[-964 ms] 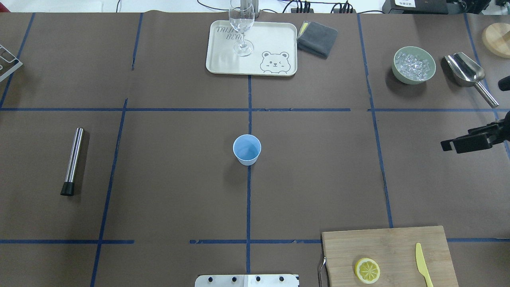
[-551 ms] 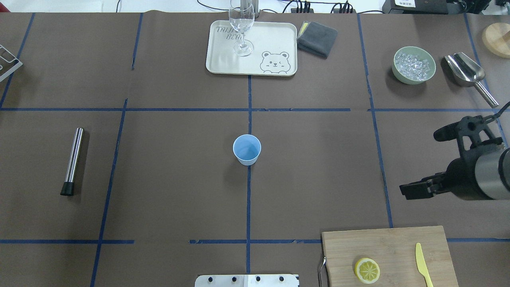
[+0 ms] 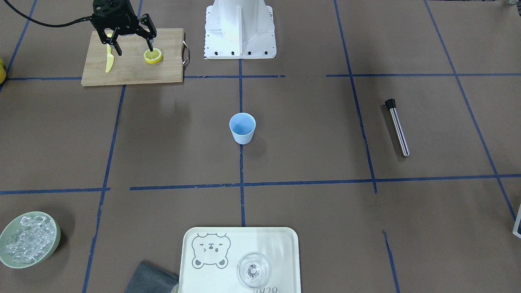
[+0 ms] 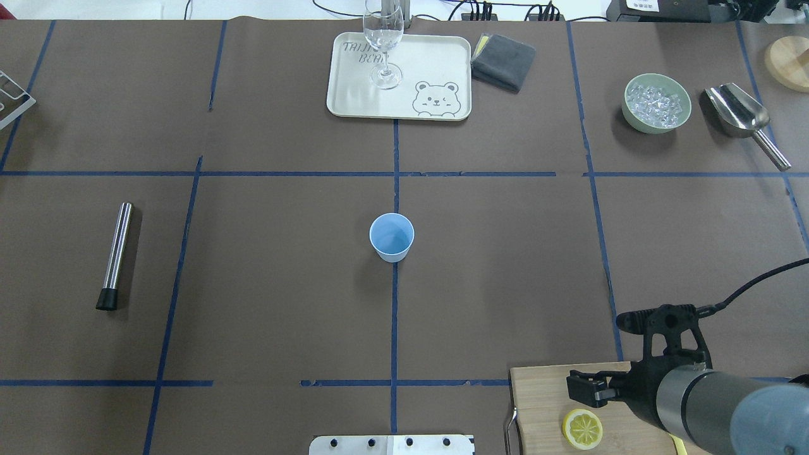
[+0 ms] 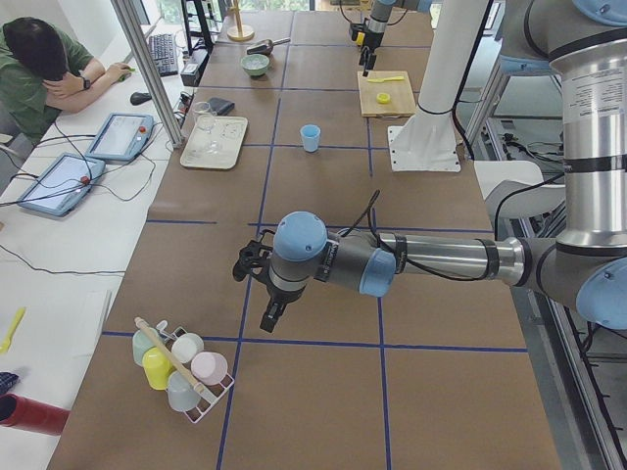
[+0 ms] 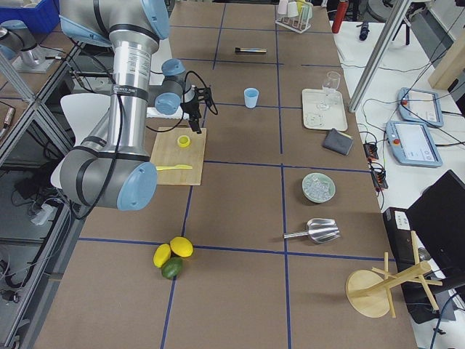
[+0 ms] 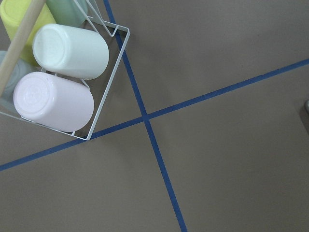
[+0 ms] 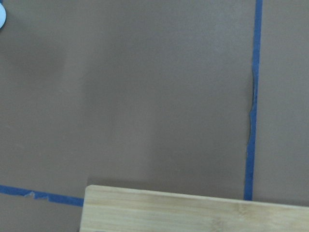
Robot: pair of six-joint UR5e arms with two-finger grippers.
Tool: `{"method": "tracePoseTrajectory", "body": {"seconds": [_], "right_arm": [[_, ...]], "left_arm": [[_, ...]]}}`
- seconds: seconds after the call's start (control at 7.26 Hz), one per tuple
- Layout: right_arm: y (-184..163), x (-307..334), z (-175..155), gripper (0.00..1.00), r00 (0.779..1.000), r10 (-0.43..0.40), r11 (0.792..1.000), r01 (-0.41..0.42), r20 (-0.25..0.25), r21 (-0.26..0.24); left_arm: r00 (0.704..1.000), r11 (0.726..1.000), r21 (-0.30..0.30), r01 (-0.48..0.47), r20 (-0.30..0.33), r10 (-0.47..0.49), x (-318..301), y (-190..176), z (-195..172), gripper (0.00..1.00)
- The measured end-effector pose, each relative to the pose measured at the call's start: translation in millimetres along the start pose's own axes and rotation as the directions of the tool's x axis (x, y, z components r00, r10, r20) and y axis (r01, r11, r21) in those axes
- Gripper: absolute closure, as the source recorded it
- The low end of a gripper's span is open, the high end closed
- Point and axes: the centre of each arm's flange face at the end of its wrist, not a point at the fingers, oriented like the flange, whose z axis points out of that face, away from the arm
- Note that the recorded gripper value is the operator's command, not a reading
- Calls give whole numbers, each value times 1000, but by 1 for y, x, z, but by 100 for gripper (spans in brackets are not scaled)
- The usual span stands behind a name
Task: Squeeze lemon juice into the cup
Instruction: 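Move the right gripper down over the lemon slice on the cutting board, then close the right gripper on the lemon slice and lift it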
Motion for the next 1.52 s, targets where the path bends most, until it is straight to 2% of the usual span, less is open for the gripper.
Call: {"method": "tracePoseTrajectory", "body": {"seconds": [0.41, 0.55, 0.96, 1.52], "right_arm": [[44, -10, 38, 2, 1000, -21, 1000, 21, -14, 13], [50, -11, 50, 2, 1000, -23, 1000, 23, -1, 15], [65, -9, 60, 3, 999, -42, 999, 42, 7, -2], [81, -5, 75, 9, 998, -67, 998, 66, -16, -23]], "left_arm": [[1000, 1000, 5, -6, 1, 6, 2, -1, -2, 0], [1000, 1000, 6, -6, 1, 6, 2, -1, -2, 0], [1000, 1000, 11, -11, 2, 11, 4, -3, -5, 0], [1000, 1000, 12, -11, 3, 11, 5, -3, -6, 0]]}}
